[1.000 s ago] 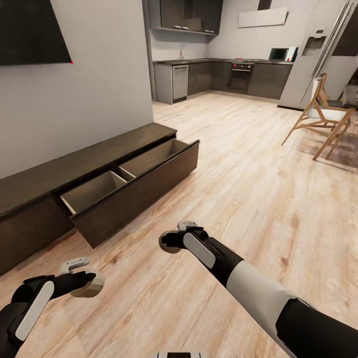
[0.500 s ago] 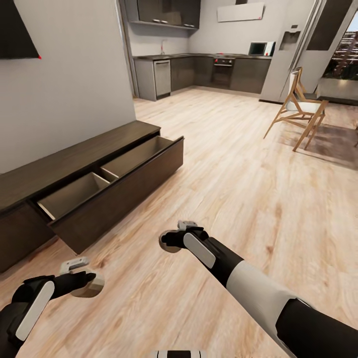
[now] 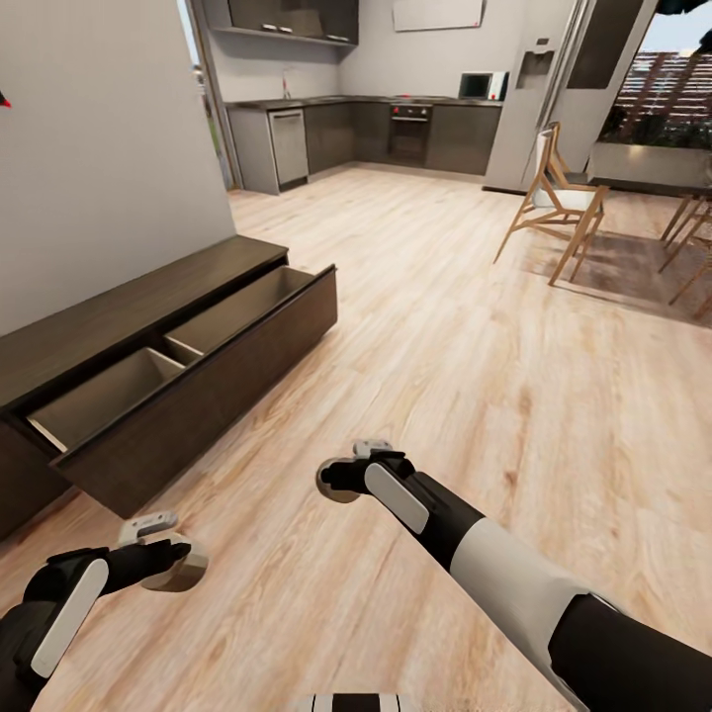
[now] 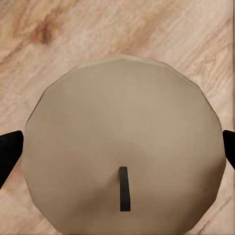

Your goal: Place each of the two pumpkins and all three candles from the living room inside a cabinet in the living room (use any cabinet), then make sure every cabinet is closed, and position the cauldron so it is next to a table in the living room.

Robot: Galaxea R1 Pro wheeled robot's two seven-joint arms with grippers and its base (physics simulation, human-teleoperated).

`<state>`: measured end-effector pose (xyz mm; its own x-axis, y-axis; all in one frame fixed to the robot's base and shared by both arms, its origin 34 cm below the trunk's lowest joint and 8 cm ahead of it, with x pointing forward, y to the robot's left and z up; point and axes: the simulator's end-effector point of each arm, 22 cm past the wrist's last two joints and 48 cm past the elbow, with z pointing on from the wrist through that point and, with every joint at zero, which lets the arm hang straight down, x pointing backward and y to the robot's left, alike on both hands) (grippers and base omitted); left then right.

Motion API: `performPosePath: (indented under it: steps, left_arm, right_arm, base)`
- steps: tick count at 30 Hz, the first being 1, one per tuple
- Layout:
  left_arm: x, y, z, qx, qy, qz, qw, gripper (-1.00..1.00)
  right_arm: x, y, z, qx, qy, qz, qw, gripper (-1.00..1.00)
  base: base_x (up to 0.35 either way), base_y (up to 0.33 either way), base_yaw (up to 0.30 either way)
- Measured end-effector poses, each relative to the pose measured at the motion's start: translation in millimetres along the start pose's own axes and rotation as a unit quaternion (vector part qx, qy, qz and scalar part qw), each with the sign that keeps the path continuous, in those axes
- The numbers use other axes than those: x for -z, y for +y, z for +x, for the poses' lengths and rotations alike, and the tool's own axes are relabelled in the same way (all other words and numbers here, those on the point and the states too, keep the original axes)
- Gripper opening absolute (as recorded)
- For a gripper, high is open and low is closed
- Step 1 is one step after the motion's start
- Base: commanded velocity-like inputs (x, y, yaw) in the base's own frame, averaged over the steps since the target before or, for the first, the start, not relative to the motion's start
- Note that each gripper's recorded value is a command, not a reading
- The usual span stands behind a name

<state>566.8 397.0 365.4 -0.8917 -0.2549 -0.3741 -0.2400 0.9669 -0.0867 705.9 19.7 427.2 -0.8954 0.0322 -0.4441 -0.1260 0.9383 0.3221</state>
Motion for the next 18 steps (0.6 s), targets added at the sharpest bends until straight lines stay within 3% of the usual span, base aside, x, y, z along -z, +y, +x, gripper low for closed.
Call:
performPosePath:
  steps: [8,18]
  left_arm:
    - [-1.6,1,2,0.0,0.002,-0.001,1.0,-1.0]
    - [-1.7,0,2,0.0,0.002,-0.001,1.0,-1.0]
  right_arm:
    - [-3.9,-2,10,-0.002,0.007,0.0,1.0,-1.0]
    - [-4.2,-2,11,-0.003,0.008,0.0,1.0,-1.0]
  base:
    - [0.0,0.0,-0.079]
    - [0.0,0.0,-0.275]
